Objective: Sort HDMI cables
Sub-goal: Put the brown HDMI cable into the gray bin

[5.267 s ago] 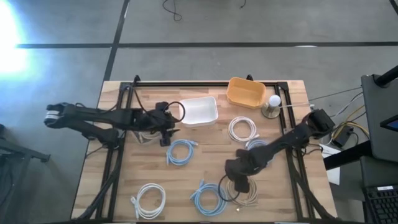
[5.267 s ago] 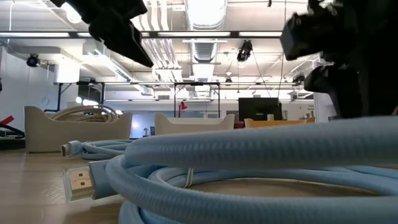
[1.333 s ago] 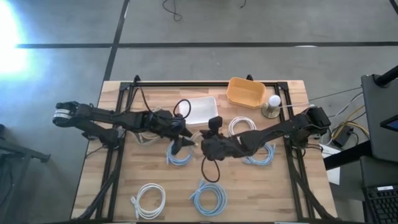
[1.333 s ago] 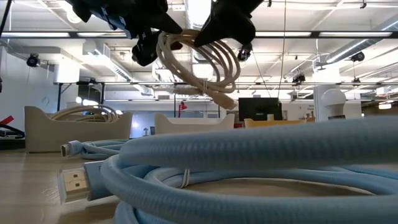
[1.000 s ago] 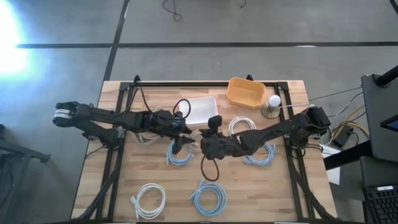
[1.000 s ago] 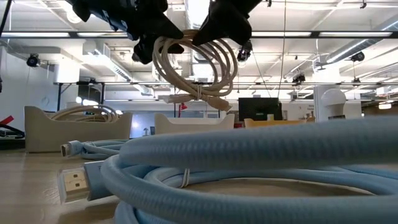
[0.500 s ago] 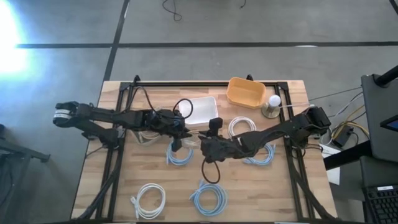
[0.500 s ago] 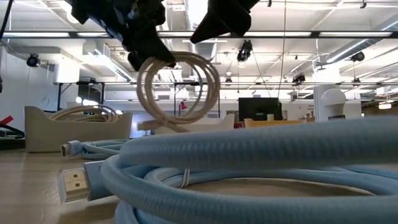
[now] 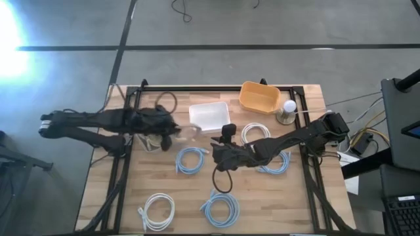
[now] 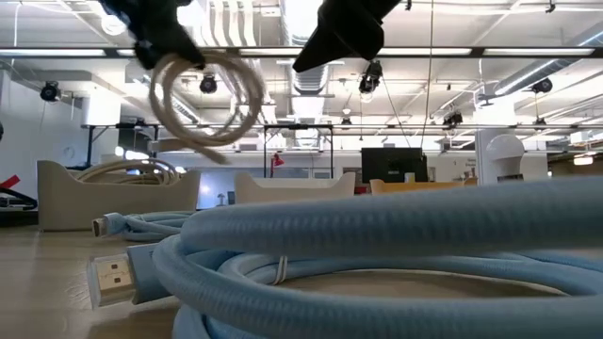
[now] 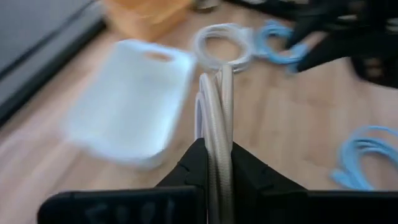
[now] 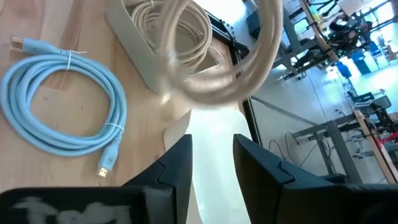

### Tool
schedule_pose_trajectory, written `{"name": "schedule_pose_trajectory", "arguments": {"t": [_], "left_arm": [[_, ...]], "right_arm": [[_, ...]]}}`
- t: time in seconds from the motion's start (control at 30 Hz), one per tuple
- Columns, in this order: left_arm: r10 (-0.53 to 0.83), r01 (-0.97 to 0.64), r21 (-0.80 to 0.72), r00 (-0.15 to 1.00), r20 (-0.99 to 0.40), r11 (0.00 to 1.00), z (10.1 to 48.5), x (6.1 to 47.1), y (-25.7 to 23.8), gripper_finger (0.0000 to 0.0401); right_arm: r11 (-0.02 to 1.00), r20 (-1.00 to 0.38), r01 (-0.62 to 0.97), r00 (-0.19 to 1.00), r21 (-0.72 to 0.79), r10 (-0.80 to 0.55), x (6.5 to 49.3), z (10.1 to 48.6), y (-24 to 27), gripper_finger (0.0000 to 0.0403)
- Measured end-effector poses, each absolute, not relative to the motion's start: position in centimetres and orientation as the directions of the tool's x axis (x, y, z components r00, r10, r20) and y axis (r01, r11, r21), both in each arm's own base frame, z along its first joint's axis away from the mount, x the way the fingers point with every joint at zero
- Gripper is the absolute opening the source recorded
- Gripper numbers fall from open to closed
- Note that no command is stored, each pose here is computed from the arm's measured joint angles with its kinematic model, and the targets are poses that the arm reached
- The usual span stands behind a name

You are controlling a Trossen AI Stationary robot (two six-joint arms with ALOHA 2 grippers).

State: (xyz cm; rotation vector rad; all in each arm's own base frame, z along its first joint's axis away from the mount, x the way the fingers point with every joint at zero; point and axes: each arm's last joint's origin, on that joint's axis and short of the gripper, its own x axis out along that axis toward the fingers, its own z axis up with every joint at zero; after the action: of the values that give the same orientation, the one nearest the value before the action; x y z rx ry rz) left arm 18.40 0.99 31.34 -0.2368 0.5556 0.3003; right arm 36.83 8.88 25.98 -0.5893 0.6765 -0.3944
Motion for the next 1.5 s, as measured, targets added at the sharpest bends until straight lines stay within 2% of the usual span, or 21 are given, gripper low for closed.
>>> {"name": "schedule_pose_trajectory", "arguments": {"t": [0.1, 0.33, 0.7, 0.87, 1.03, 1.17, 1.5], "left_arm": [[0.295, -0.439, -0.131, 0.768, -0.569, 0.889, 31.5, 16.2, 1.2, 0.0034], [0.327, -0.553, -0.152, 0.668, -0.669, 0.819, 30.5, 12.7, 1.2, 0.0034], [0.388, -0.625, -0.113, 0.604, -0.696, 0.772, 29.3, 11.7, 1.3, 0.0034], [0.309, -0.618, -0.14, 0.56, -0.769, 0.773, 27.7, 11.5, 1.1, 0.004], [0.276, -0.647, -0.119, 0.475, -0.835, 0.753, 24.7, 11.4, 1.0, 0.0053], [0.323, -0.67, -0.053, 0.423, -0.847, 0.74, 23.2, 11.2, 1.2, 0.0069], [0.345, -0.67, -0.016, 0.402, -0.848, 0.742, 22.9, 11.1, 1.2, 0.0127]], "right_arm": [[0.767, -0.468, 0.149, 0.715, -0.624, -0.519, 36.8, 25.9, 8.8, 0.0106], [0.767, -0.469, 0.149, 0.714, -0.624, -0.52, 36.8, 25.8, 8.8, 0.0096], [0.767, -0.47, 0.149, 0.713, -0.625, -0.521, 36.8, 25.8, 8.7, 0.0099], [0.766, -0.47, 0.149, 0.713, -0.625, -0.521, 36.8, 25.8, 8.7, 0.0103], [0.766, -0.47, 0.147, 0.713, -0.626, -0.521, 36.8, 25.8, 8.7, 0.0097], [0.765, -0.47, 0.146, 0.713, -0.627, -0.521, 36.8, 25.8, 8.7, 0.009], [0.766, -0.471, 0.157, 0.706, -0.624, -0.529, 36.9, 25.7, 8.2, 0.0087]]}}
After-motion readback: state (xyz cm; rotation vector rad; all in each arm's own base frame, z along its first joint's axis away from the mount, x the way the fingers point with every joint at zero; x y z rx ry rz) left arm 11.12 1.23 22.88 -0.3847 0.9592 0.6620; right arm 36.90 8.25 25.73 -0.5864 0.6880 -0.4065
